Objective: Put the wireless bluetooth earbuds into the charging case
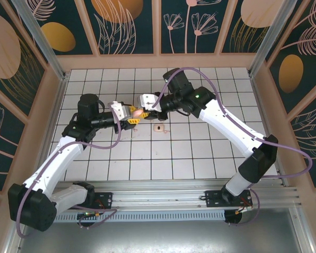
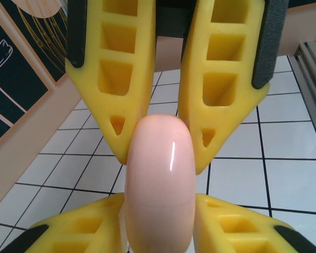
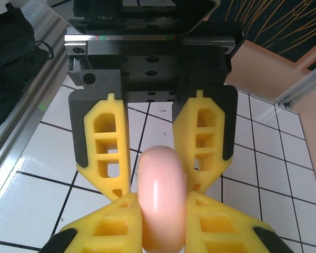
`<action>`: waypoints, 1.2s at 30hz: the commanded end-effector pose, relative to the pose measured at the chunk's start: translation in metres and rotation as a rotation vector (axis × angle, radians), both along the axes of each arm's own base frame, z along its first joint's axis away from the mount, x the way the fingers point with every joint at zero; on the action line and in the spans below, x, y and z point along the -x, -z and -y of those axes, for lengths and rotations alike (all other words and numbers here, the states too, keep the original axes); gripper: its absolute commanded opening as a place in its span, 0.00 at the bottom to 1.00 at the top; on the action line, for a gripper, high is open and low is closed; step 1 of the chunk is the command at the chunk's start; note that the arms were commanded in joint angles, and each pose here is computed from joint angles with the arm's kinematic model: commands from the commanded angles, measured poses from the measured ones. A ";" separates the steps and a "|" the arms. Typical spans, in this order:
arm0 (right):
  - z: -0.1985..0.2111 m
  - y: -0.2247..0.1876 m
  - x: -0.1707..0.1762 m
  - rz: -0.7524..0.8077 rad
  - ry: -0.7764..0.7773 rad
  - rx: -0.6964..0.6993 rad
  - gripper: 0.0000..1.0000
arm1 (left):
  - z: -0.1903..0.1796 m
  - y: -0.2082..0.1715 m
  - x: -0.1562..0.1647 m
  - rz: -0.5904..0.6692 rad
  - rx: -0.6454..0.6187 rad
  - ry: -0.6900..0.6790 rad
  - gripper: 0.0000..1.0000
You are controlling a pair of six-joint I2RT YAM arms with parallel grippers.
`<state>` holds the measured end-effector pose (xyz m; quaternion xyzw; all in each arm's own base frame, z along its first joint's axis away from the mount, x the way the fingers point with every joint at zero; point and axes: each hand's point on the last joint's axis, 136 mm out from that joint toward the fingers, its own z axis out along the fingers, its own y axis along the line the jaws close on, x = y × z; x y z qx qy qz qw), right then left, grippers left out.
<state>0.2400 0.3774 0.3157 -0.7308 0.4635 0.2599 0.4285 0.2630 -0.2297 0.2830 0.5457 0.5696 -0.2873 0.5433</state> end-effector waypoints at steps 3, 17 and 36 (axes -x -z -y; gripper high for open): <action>-0.002 -0.004 0.001 0.024 -0.009 0.012 0.12 | 0.005 -0.014 0.004 0.021 0.028 0.043 0.40; -0.002 -0.003 -0.001 0.038 -0.002 0.017 0.12 | 0.006 -0.019 0.006 0.019 0.035 0.051 0.24; 0.003 -0.033 -0.028 0.037 0.119 -0.108 0.32 | 0.005 -0.017 0.012 0.014 0.041 0.063 0.22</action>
